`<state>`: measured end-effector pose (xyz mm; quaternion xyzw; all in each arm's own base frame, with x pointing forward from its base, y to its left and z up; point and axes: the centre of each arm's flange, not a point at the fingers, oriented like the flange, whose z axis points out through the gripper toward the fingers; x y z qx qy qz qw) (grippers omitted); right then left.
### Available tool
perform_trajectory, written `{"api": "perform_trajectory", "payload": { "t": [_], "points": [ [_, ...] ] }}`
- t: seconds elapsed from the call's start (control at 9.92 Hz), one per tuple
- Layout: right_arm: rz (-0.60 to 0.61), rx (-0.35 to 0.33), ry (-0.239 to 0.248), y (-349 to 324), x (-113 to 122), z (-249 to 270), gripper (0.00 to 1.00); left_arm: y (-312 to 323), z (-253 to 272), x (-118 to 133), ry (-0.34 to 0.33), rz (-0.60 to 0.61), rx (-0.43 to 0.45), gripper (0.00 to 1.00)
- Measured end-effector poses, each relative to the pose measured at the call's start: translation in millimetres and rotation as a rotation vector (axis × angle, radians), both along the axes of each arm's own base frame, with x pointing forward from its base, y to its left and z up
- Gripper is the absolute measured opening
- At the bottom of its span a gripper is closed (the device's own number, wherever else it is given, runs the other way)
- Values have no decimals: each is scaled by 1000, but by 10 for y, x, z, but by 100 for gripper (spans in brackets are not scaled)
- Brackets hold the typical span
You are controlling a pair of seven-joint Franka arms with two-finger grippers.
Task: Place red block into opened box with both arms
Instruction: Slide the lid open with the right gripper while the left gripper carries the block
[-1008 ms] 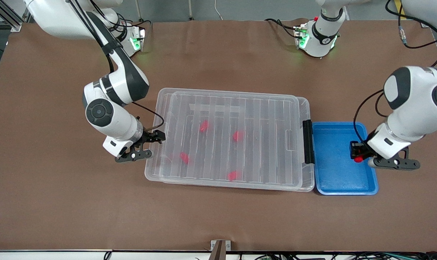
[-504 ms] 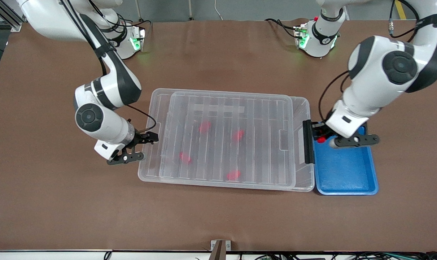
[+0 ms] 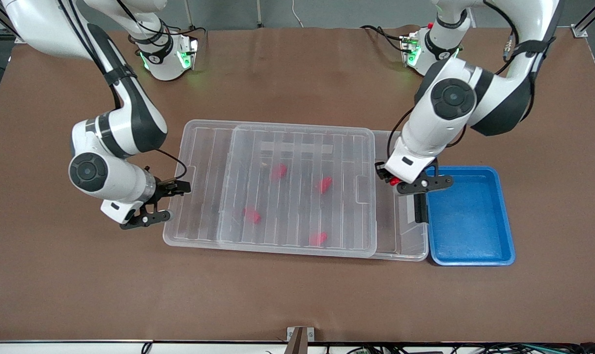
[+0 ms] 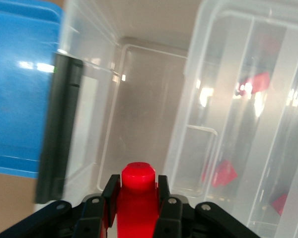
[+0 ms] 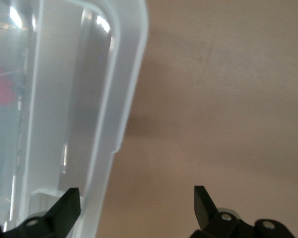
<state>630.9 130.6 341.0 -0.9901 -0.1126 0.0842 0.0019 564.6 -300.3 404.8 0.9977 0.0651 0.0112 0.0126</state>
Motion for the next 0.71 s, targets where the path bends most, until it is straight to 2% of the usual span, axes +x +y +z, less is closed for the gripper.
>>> {"api": "perform_trajectory", "payload": {
  "t": [0.3,0.71],
  "points": [
    [2,-22,23,-352,17,37,100,-19,-594,39,6,-42,42,35],
    [23,-34,35,-637,40,70,100,-9,-941,-27,21,-64,31,35]
  ]
}}
